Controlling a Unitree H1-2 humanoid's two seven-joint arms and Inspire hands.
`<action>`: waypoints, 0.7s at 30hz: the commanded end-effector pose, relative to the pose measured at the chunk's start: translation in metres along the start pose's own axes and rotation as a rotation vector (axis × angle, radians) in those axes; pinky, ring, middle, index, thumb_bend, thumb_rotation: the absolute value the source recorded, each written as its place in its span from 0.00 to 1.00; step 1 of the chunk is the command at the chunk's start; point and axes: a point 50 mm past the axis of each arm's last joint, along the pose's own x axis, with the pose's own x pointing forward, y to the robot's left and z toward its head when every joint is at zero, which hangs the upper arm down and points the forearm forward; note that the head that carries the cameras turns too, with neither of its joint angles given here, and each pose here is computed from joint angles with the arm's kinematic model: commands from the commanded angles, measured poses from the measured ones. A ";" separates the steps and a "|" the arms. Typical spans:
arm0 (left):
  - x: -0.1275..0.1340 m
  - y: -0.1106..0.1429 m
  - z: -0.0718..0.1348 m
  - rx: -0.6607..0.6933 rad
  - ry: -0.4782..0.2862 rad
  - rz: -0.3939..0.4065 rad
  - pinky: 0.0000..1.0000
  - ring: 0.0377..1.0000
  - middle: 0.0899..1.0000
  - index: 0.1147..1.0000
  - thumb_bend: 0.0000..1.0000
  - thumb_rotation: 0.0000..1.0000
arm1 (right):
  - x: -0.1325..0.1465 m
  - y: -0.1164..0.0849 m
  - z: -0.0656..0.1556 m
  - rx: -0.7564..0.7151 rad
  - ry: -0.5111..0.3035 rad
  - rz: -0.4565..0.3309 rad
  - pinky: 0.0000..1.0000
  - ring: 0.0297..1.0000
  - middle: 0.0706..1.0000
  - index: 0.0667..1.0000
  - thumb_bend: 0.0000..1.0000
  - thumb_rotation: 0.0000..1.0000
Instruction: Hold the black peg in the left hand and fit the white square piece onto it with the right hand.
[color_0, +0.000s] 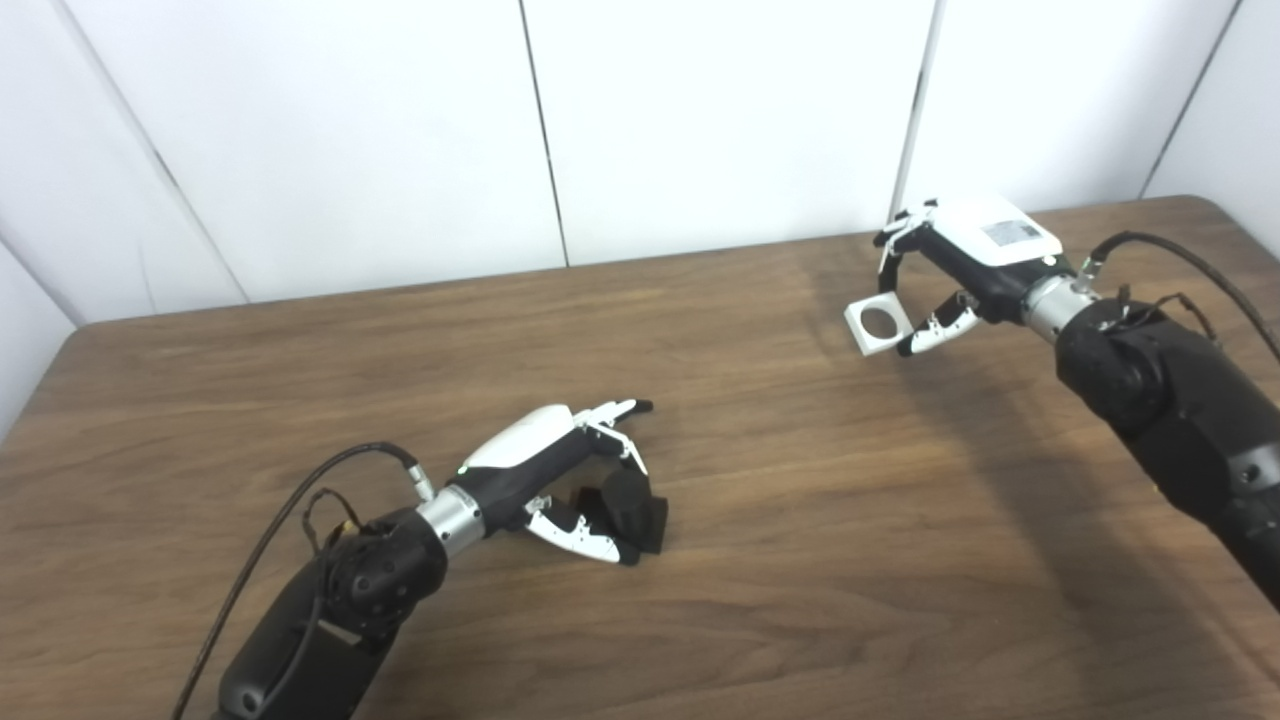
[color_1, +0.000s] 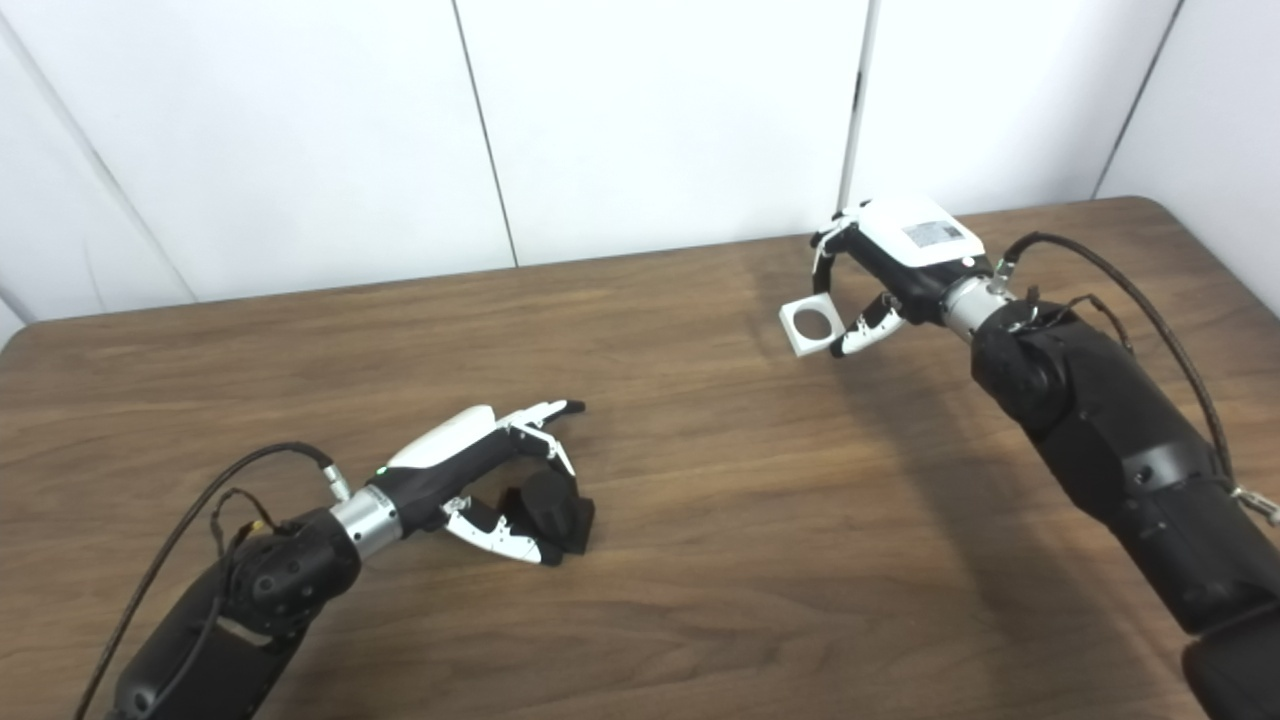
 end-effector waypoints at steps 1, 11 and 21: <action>-0.001 -0.017 -0.017 0.040 0.108 -0.080 0.98 1.00 1.00 0.43 0.52 0.08 | 0.005 -0.035 0.006 -0.030 -0.063 -0.073 0.96 0.90 0.80 0.44 0.52 0.14; 0.003 -0.018 -0.014 0.027 0.102 -0.070 0.99 1.00 1.00 0.43 0.52 0.07 | 0.002 -0.045 0.049 -0.001 -0.211 -0.057 0.95 0.91 0.81 0.44 0.52 0.14; 0.004 -0.020 -0.012 0.033 0.101 -0.067 0.98 1.00 1.00 0.43 0.52 0.08 | 0.003 -0.048 0.087 0.063 -0.333 -0.043 0.95 0.92 0.82 0.44 0.52 0.14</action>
